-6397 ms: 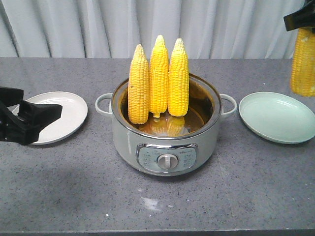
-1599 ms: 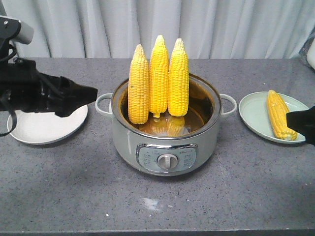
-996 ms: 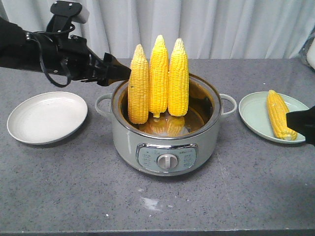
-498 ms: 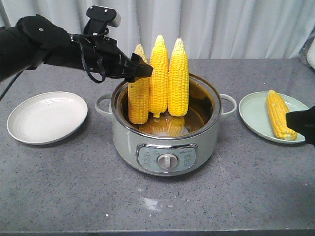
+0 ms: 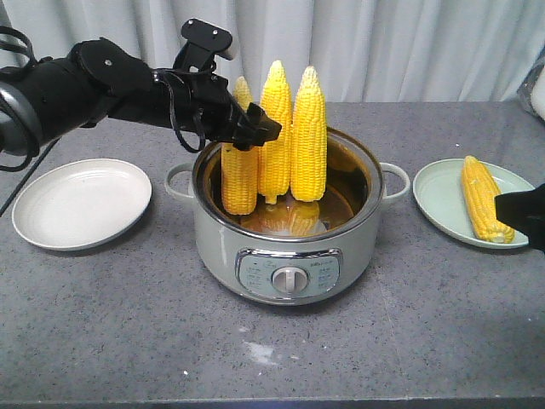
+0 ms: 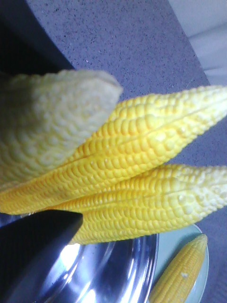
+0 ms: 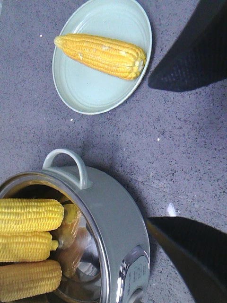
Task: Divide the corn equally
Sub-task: 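Grasp a corn cob with the left gripper and lift it out, then lower the corn cob onto the cream-white plate and open the left gripper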
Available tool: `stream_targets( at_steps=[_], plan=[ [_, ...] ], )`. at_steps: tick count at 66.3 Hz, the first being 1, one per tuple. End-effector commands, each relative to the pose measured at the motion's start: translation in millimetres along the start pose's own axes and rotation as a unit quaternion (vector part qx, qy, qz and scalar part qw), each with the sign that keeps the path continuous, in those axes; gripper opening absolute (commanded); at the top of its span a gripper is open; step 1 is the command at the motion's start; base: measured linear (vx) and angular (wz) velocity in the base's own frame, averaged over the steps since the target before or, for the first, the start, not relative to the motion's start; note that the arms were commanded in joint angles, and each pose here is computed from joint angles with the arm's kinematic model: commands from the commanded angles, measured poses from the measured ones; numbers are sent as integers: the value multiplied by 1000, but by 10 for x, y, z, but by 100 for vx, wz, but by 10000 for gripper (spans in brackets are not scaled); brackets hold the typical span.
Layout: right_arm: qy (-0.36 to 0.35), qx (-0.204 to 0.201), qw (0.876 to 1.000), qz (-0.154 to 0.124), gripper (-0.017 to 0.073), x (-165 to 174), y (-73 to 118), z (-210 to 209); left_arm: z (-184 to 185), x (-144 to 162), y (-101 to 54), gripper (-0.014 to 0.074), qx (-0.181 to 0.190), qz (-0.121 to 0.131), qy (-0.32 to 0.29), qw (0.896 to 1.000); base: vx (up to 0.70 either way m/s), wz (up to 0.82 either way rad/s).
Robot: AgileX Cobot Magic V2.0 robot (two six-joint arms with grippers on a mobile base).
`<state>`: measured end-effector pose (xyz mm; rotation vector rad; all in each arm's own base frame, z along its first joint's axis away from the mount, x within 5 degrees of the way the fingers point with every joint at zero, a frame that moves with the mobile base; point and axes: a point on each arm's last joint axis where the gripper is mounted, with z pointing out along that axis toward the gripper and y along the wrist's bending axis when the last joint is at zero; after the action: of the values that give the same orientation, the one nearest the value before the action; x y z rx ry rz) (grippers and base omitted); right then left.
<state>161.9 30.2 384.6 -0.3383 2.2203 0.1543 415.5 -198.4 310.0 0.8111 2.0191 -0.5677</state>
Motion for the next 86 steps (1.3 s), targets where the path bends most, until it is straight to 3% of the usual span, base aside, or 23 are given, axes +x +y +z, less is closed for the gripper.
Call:
stream_targets(
  at_steps=[1, 22, 46, 54, 62, 71, 79, 86],
  plan=[
    [-46, 8, 999, -2, 524, -116, -7, -72, -297, -317, -89, 433, -13, 7, -65, 998, 0, 0],
    [-46, 8, 999, -2, 524, -116, -7, -72, -588, -478, -211, 269, -7, 22, -88, 996, 0, 0],
    [-46, 8, 999, -2, 524, -116, -7, -72, -1263, -777, -474, 245, -13, 56, -152, 987, 0, 0],
    [-46, 8, 999, -2, 524, -116, -7, -72, -1539, -858, -580, 245, -21, 78, -173, 982, 0, 0],
    [-46, 8, 999, -2, 524, -116, -7, -72, -1738, -854, -649, 245, -39, 122, -156, 979, 0, 0],
    [-46, 8, 999, -2, 524, -116, -7, -72, -1906, -829, -594, 245, -97, 130, -125, 979, 0, 0],
    [-46, 8, 999, -2, 524, -116, -7, -72, -2028, -804, -424, 245, -168, 95, -78, 978, 0, 0],
    [-46, 8, 999, -2, 524, -116, -7, -72, -2140, -754, -254, 245, -245, 82, -37, 965, 0, 0]
  ],
)
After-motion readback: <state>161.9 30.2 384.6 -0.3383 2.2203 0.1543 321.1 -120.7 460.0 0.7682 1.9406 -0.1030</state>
